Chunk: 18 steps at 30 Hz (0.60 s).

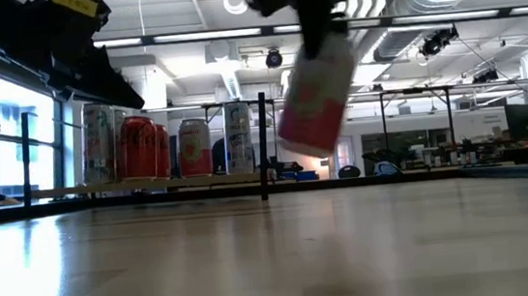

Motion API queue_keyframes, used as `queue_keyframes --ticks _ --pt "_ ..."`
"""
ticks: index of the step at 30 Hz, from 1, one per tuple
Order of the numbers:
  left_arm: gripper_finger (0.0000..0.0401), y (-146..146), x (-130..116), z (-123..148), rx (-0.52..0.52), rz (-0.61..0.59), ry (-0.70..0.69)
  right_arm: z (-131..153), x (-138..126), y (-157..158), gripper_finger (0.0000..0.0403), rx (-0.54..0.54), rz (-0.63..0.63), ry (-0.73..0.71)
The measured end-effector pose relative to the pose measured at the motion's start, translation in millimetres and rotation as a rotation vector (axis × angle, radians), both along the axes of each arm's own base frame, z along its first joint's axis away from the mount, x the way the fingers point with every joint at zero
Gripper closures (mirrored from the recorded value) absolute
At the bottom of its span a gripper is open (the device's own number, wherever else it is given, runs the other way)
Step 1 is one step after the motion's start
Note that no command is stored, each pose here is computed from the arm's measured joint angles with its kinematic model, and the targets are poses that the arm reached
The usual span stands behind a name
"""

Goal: Place canned beverage on shelf
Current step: Put the pink-white soda can on the shelf aligned with the other pink-white soda can

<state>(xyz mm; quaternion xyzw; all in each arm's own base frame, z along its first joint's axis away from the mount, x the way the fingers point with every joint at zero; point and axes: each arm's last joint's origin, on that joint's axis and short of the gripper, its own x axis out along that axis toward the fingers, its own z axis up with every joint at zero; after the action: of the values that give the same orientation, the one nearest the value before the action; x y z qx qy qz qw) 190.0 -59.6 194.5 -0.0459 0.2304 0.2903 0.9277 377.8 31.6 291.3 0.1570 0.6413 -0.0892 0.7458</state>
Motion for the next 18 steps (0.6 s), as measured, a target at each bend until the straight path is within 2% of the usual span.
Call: queue_keyframes --ticks 6,9,14,18 --pt "0.0401 -0.1 0.0 -0.1 -0.004 -0.005 0.003 -10.2 53.3 -26.9 0.0132 -0.056 0.15 0.032" --pt "0.0401 -0.2 0.0 -0.2 -0.006 -0.007 0.004 -17.6 70.9 -34.6 0.0132 -0.065 0.197 0.045" --pt "0.0401 -0.1 -0.1 -0.1 -0.005 -0.007 0.006 -41.4 77.5 -41.7 0.0132 -0.061 0.232 0.071" --pt "0.0401 -0.2 0.1 0.0 -0.005 -0.007 0.004 -47.8 76.0 -42.9 0.0131 -0.072 0.229 0.099"
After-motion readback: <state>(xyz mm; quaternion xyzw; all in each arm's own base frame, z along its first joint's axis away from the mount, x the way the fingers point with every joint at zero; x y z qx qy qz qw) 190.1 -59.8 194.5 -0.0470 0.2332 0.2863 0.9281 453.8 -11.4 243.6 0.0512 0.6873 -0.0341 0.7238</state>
